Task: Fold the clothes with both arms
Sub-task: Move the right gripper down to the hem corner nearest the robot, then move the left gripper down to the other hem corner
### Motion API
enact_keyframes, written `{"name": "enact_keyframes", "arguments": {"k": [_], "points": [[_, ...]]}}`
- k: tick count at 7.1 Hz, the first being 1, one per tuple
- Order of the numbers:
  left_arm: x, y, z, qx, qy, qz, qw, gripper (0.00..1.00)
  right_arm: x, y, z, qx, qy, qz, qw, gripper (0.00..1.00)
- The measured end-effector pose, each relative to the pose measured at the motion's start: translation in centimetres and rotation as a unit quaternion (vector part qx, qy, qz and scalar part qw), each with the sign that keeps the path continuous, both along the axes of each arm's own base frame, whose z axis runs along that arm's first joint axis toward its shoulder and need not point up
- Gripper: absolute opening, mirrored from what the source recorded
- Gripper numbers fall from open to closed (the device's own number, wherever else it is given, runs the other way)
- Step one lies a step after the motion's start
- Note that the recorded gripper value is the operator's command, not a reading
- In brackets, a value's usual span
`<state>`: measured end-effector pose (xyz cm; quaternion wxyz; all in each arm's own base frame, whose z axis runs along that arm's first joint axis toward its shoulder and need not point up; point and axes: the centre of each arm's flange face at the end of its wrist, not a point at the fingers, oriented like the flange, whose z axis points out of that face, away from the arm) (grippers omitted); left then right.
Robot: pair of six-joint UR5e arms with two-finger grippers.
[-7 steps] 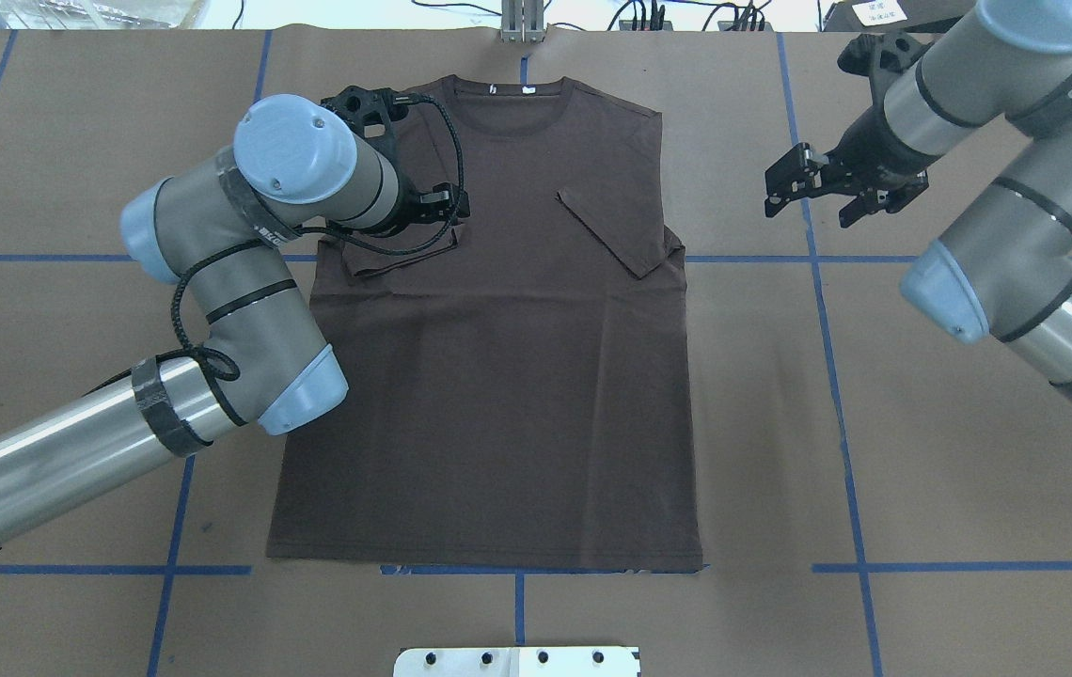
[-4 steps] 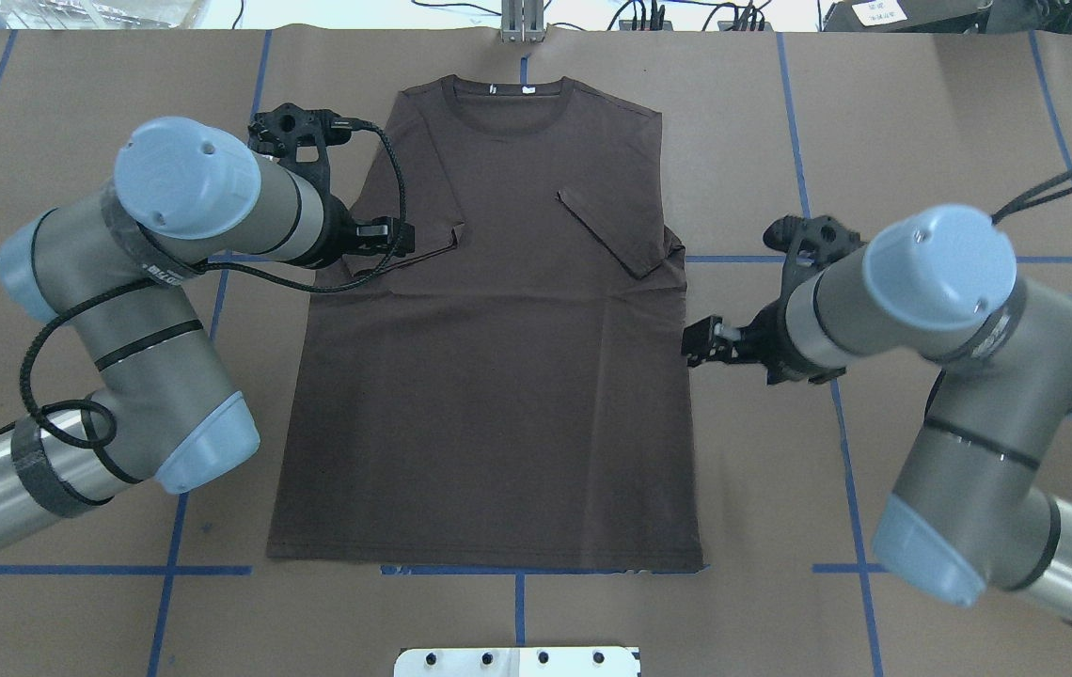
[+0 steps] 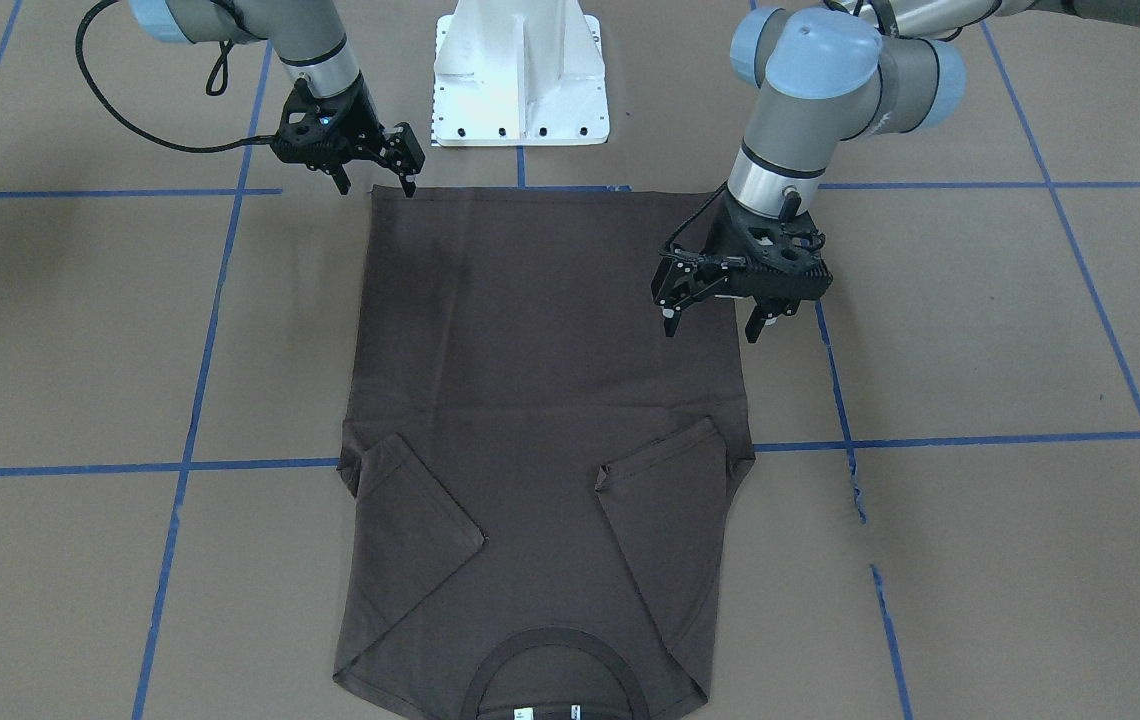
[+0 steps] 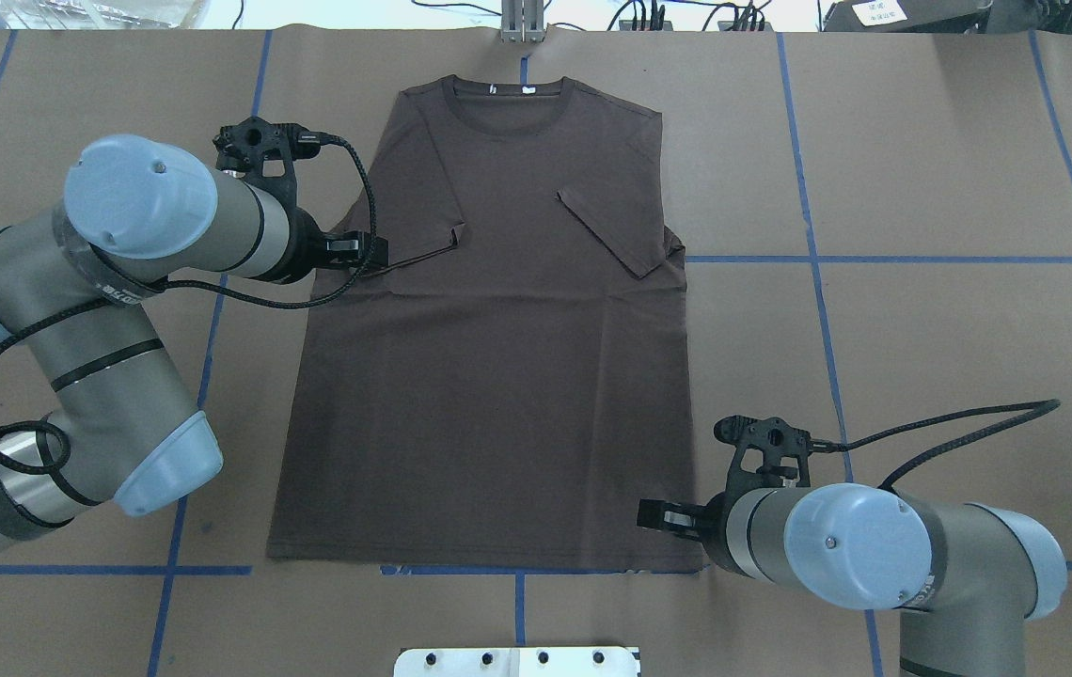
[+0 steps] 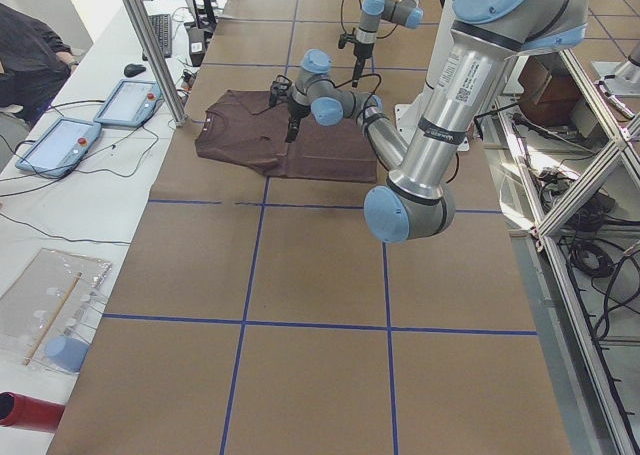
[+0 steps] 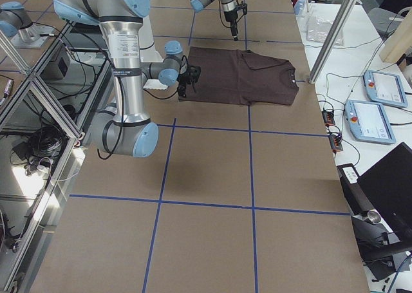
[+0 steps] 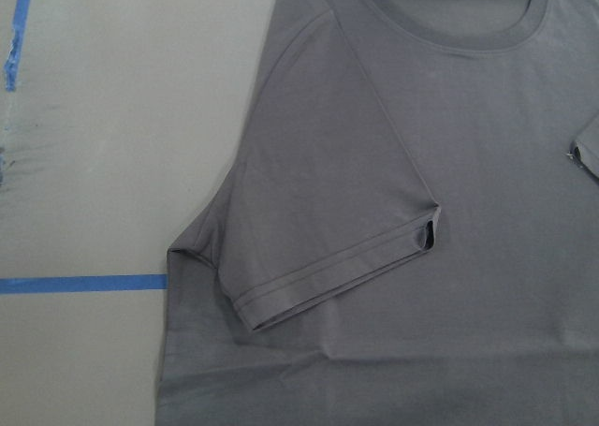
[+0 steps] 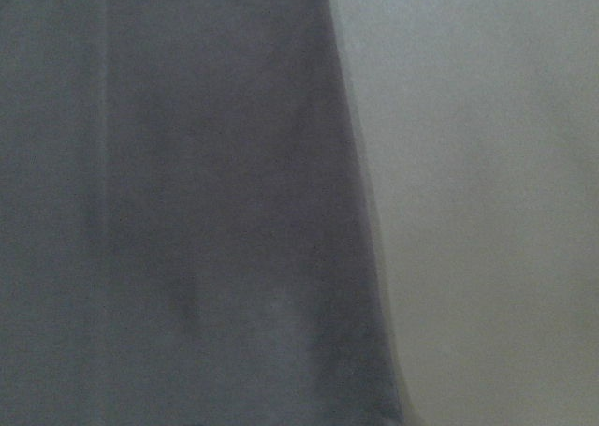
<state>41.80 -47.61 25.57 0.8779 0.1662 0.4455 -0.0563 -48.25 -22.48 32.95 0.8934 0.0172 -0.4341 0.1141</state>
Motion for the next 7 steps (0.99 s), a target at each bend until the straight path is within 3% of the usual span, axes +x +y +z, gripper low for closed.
{"name": "enact_keyframes", "arguments": {"k": [5,7], "points": [[-0.1,0.0,0.0,0.0,0.0,-0.001,1.0,1.0,-1.4,1.0,1.5,-0.004,0.019,-0.016,0.9997,0.98],[-0.1,0.0,0.0,0.001,0.001,-0.001,1.0,1.0,-1.7,0.5,2.2,-0.004,0.027,-0.014,0.9995,0.88]]}}
